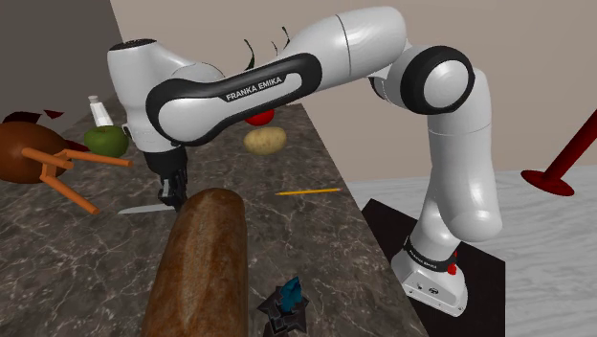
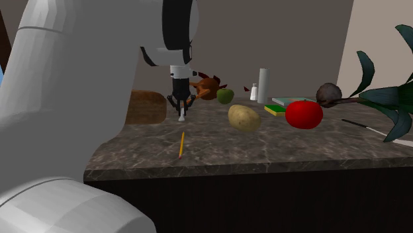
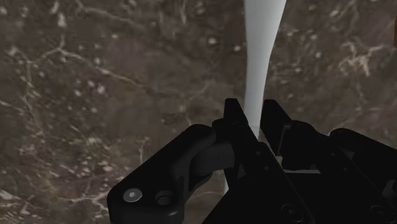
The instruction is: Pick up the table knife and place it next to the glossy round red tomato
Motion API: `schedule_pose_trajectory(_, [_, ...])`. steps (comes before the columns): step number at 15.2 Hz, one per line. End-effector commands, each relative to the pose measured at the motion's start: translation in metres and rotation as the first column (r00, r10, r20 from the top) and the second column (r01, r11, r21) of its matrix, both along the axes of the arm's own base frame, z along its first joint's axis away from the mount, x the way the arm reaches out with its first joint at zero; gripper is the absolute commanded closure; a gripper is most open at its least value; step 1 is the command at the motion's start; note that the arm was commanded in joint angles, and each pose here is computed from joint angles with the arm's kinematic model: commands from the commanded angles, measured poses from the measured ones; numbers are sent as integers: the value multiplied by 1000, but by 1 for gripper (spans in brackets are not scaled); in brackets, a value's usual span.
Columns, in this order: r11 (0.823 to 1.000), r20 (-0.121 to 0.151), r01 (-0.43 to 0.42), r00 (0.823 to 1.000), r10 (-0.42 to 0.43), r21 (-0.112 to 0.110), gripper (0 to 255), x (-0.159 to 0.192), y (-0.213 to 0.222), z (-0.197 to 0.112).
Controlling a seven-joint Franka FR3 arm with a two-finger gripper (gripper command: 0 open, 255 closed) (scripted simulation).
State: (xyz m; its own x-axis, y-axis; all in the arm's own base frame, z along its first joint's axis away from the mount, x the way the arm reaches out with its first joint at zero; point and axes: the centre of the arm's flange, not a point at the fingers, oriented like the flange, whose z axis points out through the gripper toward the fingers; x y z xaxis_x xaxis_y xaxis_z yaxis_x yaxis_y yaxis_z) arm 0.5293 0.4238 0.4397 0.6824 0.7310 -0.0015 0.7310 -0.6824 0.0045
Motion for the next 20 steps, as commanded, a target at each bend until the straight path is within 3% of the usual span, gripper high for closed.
schedule_pose_trajectory(1, [1000, -1, 1, 1000, -1, -1, 255, 0, 0, -1])
schedule_pose_trajectory(7, [1000, -1, 1, 1000, -1, -1, 255, 0, 0, -1])
schedule_pose_trajectory(20, [1000, -1, 1, 1000, -1, -1, 255, 0, 0, 68])
